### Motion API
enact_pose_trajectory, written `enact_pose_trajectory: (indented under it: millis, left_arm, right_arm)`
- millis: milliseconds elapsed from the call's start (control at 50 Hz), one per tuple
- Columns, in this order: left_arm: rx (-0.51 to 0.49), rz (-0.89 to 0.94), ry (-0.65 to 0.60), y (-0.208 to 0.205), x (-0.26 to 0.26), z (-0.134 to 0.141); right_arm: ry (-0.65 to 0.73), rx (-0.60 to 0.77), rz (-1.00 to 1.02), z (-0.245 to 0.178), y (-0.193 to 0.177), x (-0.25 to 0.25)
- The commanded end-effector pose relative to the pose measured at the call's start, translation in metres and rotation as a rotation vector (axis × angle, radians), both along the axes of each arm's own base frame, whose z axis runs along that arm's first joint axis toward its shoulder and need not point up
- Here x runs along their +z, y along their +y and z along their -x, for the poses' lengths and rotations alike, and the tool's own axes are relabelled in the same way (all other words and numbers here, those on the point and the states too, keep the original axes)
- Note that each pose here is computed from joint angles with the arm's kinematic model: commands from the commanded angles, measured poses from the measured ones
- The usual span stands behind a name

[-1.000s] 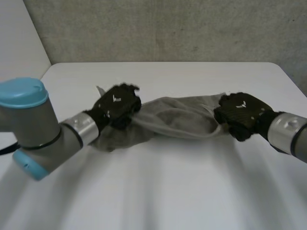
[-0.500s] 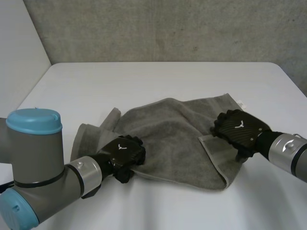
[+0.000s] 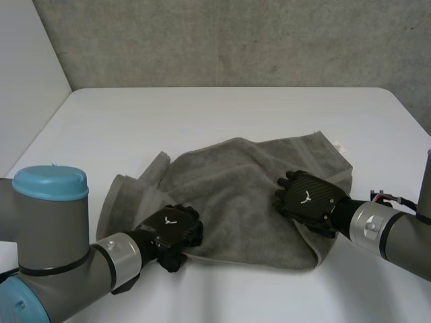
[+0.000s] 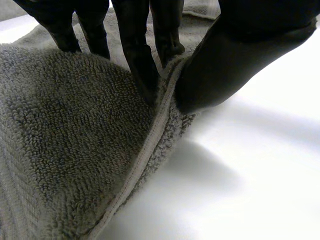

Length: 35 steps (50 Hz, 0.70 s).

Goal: Fold the towel.

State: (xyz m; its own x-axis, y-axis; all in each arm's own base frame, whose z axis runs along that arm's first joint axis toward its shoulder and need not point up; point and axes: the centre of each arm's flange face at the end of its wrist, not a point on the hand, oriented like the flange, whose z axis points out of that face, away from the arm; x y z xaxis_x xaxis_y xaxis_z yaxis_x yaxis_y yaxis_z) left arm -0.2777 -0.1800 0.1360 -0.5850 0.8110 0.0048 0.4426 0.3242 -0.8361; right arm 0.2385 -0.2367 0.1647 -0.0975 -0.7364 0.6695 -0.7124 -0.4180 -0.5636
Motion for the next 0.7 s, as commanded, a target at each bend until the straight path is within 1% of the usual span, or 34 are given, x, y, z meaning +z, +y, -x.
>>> enact_pose_trajectory:
  millis: [20,120,380,600,700]
  left_arm:
    - [-0.001,-0.004,-0.002,0.001,-0.001,0.000]
    - [-0.001,-0.005,-0.001,0.002,-0.001,0.000]
    - [0.003,-0.004,0.001,0.001,0.000,-0.001]
    - [0.003,-0.006,0.001,0.001,0.000,-0.002]
    - [0.003,-0.006,0.001,0.000,0.000,-0.002]
  right_arm:
    - [0.068,0.021,0.045,-0.003,-0.010,-0.010]
    - [0.106,0.058,0.060,-0.014,-0.014,-0.021]
    - [0.110,0.075,0.081,-0.023,-0.026,-0.029]
    - [0.124,0.044,0.102,-0.020,-0.036,-0.028]
    - [0.149,0.053,0.116,-0.018,-0.036,-0.028]
